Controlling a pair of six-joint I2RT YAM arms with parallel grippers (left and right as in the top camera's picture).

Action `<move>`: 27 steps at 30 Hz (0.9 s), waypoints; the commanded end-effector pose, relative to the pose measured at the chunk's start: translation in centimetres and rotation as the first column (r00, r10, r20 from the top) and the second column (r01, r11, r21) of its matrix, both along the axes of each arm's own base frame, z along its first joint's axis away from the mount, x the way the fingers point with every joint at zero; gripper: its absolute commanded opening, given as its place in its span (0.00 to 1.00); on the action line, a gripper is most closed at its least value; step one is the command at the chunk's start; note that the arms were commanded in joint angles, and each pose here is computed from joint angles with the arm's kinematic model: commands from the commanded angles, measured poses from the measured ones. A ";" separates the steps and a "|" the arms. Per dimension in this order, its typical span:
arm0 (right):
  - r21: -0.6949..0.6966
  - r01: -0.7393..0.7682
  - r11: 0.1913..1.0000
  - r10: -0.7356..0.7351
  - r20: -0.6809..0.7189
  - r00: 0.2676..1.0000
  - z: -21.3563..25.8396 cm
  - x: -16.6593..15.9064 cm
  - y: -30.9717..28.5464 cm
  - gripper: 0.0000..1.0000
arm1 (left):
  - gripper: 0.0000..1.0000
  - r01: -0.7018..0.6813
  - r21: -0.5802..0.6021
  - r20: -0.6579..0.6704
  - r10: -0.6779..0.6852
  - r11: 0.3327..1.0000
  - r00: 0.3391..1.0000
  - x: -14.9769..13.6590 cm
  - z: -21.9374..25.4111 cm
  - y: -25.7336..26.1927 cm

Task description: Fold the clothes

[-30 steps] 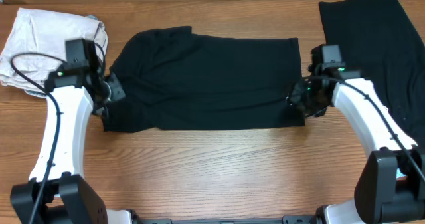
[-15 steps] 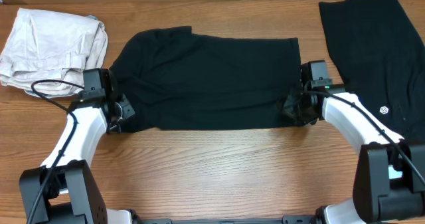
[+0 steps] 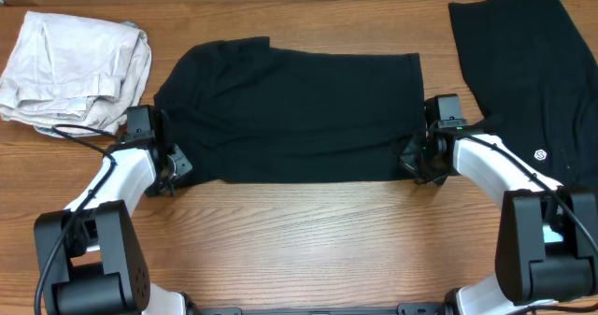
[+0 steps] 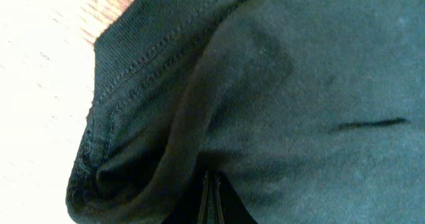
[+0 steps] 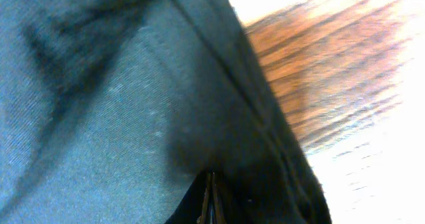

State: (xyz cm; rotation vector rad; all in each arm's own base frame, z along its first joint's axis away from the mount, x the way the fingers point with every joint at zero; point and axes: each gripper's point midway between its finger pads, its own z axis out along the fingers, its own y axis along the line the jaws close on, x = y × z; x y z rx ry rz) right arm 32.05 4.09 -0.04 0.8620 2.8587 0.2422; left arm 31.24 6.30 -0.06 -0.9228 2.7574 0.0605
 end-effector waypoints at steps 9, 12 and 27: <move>0.030 0.134 0.991 -0.125 -0.202 0.971 -1.1 -4.9 -2.6 0.04 | 0.04 -0.037 -0.063 -0.215 0.022 0.997 0.976 -4.1 -4.1 -1.1; 0.049 0.162 0.986 -0.143 -0.269 0.953 -0.9 -6.5 -2.9 0.04 | 0.04 -0.047 -0.095 -0.271 0.020 0.994 0.962 -5.3 -3.7 -1.6; 0.064 0.130 0.990 -0.089 -0.438 0.894 1.6 -10.9 -3.0 0.04 | 0.04 -0.057 -0.110 -0.541 -0.011 0.992 0.841 -8.9 3.6 -1.7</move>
